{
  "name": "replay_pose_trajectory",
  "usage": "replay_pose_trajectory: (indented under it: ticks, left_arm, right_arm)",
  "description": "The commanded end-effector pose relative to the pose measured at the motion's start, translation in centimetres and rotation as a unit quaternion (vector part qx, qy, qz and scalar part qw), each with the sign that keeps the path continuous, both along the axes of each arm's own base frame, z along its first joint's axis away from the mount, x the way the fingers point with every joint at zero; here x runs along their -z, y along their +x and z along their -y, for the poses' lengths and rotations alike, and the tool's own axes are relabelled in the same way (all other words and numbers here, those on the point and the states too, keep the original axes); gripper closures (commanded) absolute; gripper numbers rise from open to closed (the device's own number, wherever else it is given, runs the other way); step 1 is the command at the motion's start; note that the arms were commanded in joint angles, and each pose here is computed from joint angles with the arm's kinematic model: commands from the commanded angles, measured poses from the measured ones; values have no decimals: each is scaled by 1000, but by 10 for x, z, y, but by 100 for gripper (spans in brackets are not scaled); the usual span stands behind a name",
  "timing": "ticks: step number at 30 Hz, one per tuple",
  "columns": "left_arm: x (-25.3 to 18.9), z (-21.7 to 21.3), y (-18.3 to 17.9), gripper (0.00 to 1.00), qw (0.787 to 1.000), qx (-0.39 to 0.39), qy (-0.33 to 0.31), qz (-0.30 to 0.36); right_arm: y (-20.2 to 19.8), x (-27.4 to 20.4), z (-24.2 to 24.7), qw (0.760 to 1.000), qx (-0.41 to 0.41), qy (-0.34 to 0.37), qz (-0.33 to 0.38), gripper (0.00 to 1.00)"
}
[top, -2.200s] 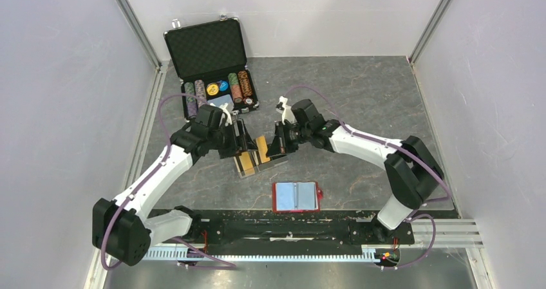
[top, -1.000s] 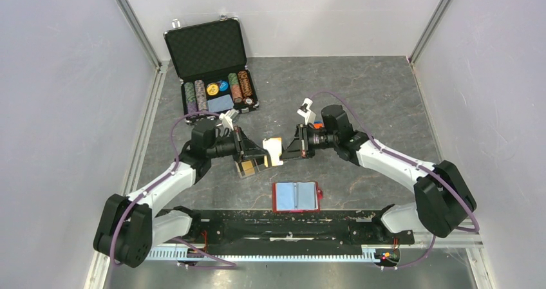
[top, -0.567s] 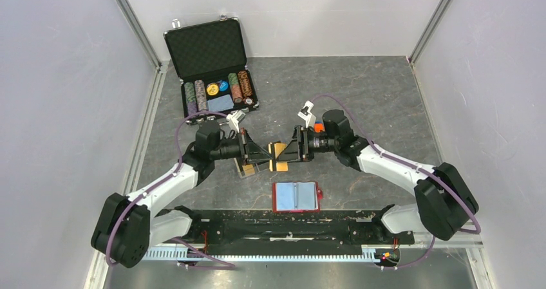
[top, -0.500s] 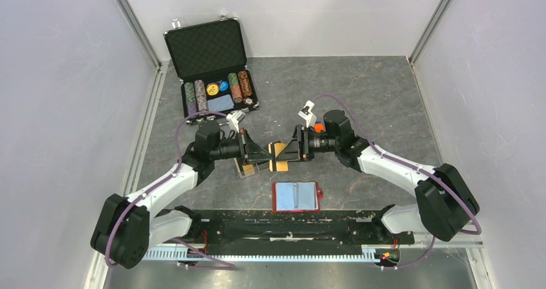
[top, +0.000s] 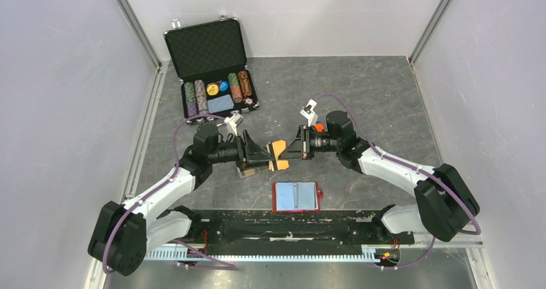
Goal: Put the credit cards into the card holder
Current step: Place the credit card in the storage box.
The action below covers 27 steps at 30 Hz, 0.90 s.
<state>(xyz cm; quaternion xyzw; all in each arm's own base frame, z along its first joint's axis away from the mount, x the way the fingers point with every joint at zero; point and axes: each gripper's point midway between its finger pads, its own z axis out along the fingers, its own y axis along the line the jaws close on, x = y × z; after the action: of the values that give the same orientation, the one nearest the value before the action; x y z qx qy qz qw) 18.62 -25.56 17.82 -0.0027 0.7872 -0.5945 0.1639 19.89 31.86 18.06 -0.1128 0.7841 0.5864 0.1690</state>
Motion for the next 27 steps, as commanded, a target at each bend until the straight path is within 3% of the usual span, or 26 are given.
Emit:
replay_pose_trajectory:
  ticks: [1,4,11,15,27]
  left_arm:
    - [-6,-2,-9,27,1000,6,-10,12]
    - [-6,-2,-11,28,1000,4,-22,11]
    - [-20,3,-13,40,997,17,-76,20]
    - [-20,3,-9,61,996,10,-80,24]
    - [-11,0,-2,73,998,-17,-57,30]
  right_arm:
    - [5,-13,3,999,12,20,34,100]
    - [5,-15,6,999,14,30,29,100]
    - [4,-26,8,998,17,60,22,100]
    - [1,-34,7,996,12,81,18,100]
    - [3,-50,8,994,14,106,17,100]
